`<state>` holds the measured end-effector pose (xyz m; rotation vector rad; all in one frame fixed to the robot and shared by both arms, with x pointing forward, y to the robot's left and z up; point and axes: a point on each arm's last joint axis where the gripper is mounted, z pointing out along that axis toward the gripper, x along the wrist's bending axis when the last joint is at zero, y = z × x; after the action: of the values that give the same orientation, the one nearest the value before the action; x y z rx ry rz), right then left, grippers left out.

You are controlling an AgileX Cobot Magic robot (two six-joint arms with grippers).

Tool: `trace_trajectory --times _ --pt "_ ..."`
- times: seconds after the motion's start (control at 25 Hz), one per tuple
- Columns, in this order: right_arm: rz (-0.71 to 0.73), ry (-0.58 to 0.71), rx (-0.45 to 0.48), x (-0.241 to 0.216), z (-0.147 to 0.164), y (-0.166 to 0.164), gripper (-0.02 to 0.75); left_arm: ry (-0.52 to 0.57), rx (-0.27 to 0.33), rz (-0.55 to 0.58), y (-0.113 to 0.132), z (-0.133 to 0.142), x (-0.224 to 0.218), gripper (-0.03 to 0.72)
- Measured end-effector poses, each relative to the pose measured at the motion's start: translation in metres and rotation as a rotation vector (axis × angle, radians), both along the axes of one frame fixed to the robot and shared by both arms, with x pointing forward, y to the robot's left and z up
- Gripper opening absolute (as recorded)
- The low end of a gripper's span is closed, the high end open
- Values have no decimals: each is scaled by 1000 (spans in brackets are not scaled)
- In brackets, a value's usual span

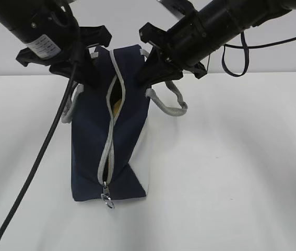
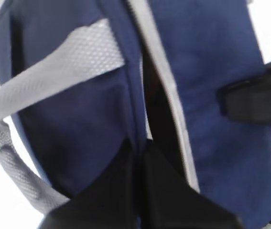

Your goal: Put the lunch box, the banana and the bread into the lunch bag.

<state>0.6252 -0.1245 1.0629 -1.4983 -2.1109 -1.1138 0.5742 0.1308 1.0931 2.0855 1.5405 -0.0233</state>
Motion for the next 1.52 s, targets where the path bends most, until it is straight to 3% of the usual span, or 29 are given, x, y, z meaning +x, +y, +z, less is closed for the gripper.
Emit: trace_trajectory --times 0.24,0.6,0.8,1.36,1.44,1.52 --pt "-20 -48 -10 -9 26 -12 3 -70 -36 -44 -19 17 0 -3" --pt "-69 -10 -144 -7 23 -43 3 -31 -111 -44 -35 10 14 -3" --pt "-87 -1 -199 -6 20 -50 3 -38 -117 -39 -39 5 17 -3" --pt "-121 -22 -207 3 12 -51 4 -75 -88 -31 -38 1 23 -3" --pt "-120 -22 -209 3 12 -51 25 -77 -83 -32 -38 1 23 -1" --pt "-122 -21 -209 3 12 -51 108 -82 -77 -33 -37 1 23 22"
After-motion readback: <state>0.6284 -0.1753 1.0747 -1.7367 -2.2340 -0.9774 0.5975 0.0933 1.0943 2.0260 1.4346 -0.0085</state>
